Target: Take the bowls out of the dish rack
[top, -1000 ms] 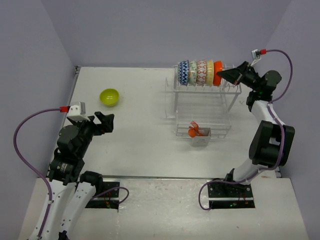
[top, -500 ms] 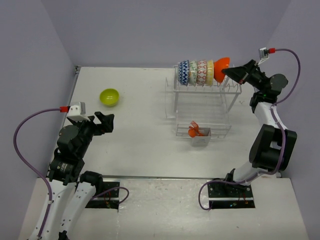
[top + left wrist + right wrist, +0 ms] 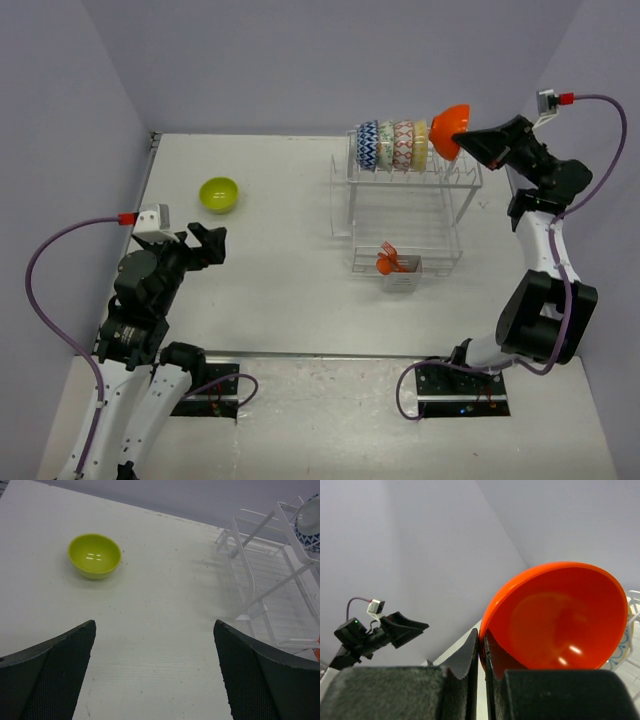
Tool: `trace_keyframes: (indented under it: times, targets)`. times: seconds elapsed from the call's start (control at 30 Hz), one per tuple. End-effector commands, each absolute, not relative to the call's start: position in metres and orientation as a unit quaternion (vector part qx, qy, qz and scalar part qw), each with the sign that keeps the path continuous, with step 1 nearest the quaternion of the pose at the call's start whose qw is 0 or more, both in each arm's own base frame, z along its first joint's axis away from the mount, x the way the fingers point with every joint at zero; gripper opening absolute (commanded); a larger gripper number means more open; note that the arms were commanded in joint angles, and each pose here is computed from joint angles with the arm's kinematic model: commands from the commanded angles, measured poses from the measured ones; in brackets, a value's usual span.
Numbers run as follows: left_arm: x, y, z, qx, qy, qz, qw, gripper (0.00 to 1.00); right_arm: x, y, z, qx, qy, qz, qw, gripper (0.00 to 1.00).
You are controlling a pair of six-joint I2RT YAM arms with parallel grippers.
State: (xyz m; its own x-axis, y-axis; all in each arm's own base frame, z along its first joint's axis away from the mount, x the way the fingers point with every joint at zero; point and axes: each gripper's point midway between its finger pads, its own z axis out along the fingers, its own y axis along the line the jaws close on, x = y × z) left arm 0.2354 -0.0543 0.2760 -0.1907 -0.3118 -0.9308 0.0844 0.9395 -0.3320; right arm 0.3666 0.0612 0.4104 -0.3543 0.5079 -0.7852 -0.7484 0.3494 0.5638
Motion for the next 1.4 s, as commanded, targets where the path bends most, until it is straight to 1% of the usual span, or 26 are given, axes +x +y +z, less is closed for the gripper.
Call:
trace_keyframes:
  times: [0.0, 0.1, 0.13, 0.17, 0.2, 0.23, 0.27, 0.3, 0.33, 0.37, 0.4, 0.43, 0.47, 0.53, 0.57, 0.63, 0.73, 0.77, 0.9, 0.93, 0.97, 1.0, 1.1, 1.2, 1.27, 1.37]
  targets:
    - [0.236, -0.046, 0.284, -0.086, 0.747, -0.139, 0.644, 1.00, 0.327, 0.076, 0.447, -0.157, 0.555, 0.562, 0.592, 0.00]
    - [0.237, -0.033, 0.292, -0.120, 0.751, -0.113, 0.639, 1.00, 0.293, 0.093, 0.455, -0.202, 0.538, 0.567, 0.591, 0.00]
    - [0.240, -0.032, 0.293, -0.125, 0.758, -0.108, 0.631, 1.00, 0.275, 0.104, 0.459, -0.223, 0.540, 0.564, 0.584, 0.00]
    - [0.238, -0.033, 0.294, -0.128, 0.767, -0.110, 0.618, 1.00, 0.268, 0.110, 0.460, -0.248, 0.537, 0.542, 0.596, 0.00]
    - [0.236, -0.035, 0.325, -0.128, 0.753, -0.124, 0.633, 1.00, 0.257, 0.125, 0.461, -0.274, 0.533, 0.538, 0.593, 0.00]
    - [0.242, -0.045, 0.331, -0.114, 0.763, -0.137, 0.622, 1.00, 0.242, 0.137, 0.466, -0.251, 0.565, 0.551, 0.561, 0.00]
    - [0.243, -0.048, 0.343, -0.107, 0.762, -0.144, 0.623, 1.00, 0.253, 0.142, 0.469, -0.310, 0.539, 0.456, 0.636, 0.00]
    - [0.239, -0.050, 0.376, -0.098, 0.749, -0.152, 0.638, 1.00, 0.238, 0.179, 0.432, -0.268, 0.625, 0.488, 0.547, 0.00]
    - [0.252, -0.055, 0.380, -0.089, 0.761, -0.149, 0.625, 1.00, 0.225, 0.193, 0.458, -0.310, 0.598, 0.426, 0.604, 0.00]
    - [0.254, -0.054, 0.385, -0.085, 0.770, -0.143, 0.616, 1.00, 0.238, 0.195, 0.452, -0.322, 0.609, 0.352, 0.634, 0.00]
    - [0.252, -0.053, 0.419, -0.077, 0.754, -0.143, 0.637, 1.00, 0.218, 0.218, 0.439, -0.345, 0.621, 0.370, 0.598, 0.00]
    - [0.265, -0.058, 0.420, -0.071, 0.767, -0.140, 0.622, 1.00, 0.219, 0.224, 0.436, -0.340, 0.630, 0.364, 0.596, 0.00]
    - [0.258, -0.058, 0.446, -0.066, 0.757, -0.145, 0.634, 1.00, 0.228, 0.223, 0.430, -0.323, 0.643, 0.337, 0.607, 0.00]
    - [0.260, -0.069, 0.464, -0.049, 0.752, -0.170, 0.635, 1.00, 0.218, 0.245, 0.414, -0.342, 0.650, 0.331, 0.593, 0.00]
    - [0.253, -0.072, 0.487, -0.043, 0.734, -0.186, 0.652, 1.00, 0.226, 0.254, 0.400, -0.361, 0.658, 0.300, 0.589, 0.00]
    - [0.250, -0.090, 0.505, 0.003, 0.731, -0.220, 0.645, 1.00, 0.229, 0.275, 0.376, -0.385, 0.683, 0.238, 0.573, 0.00]
    - [0.260, -0.104, 0.494, 0.036, 0.758, -0.228, 0.611, 0.99, 0.228, 0.299, 0.353, -0.421, 0.694, 0.148, 0.565, 0.00]
    - [0.262, -0.104, 0.489, 0.037, 0.762, -0.227, 0.605, 0.99, 0.218, 0.310, 0.350, -0.437, 0.687, 0.140, 0.563, 0.00]
    - [0.264, -0.114, 0.457, 0.053, 0.779, -0.240, 0.577, 1.00, 0.215, 0.330, 0.339, -0.461, 0.682, 0.095, 0.560, 0.00]
    - [0.269, -0.119, 0.432, 0.057, 0.796, -0.243, 0.551, 1.00, 0.209, 0.338, 0.337, -0.472, 0.678, 0.097, 0.554, 0.00]
    - [0.265, -0.129, 0.423, 0.078, 0.797, -0.265, 0.537, 1.00, 0.207, 0.346, 0.331, -0.483, 0.680, 0.094, 0.545, 0.00]
    - [0.266, -0.143, 0.400, 0.100, 0.805, -0.288, 0.509, 1.00, 0.204, 0.356, 0.328, -0.494, 0.675, 0.096, 0.540, 0.00]
    - [0.268, -0.155, 0.361, 0.107, 0.822, -0.304, 0.469, 1.00, 0.202, 0.367, 0.325, -0.503, 0.671, 0.092, 0.537, 0.00]
    - [0.266, -0.162, 0.349, 0.117, 0.820, -0.316, 0.462, 1.00, 0.201, 0.376, 0.321, -0.503, 0.665, 0.103, 0.542, 0.00]
    - [0.261, -0.172, 0.336, 0.130, 0.820, -0.340, 0.443, 1.00, 0.198, 0.383, 0.319, -0.507, 0.660, 0.116, 0.542, 0.00]
    - [0.261, -0.181, 0.329, 0.129, 0.818, -0.355, 0.435, 1.00, 0.200, 0.387, 0.309, -0.513, 0.667, 0.108, 0.528, 0.00]
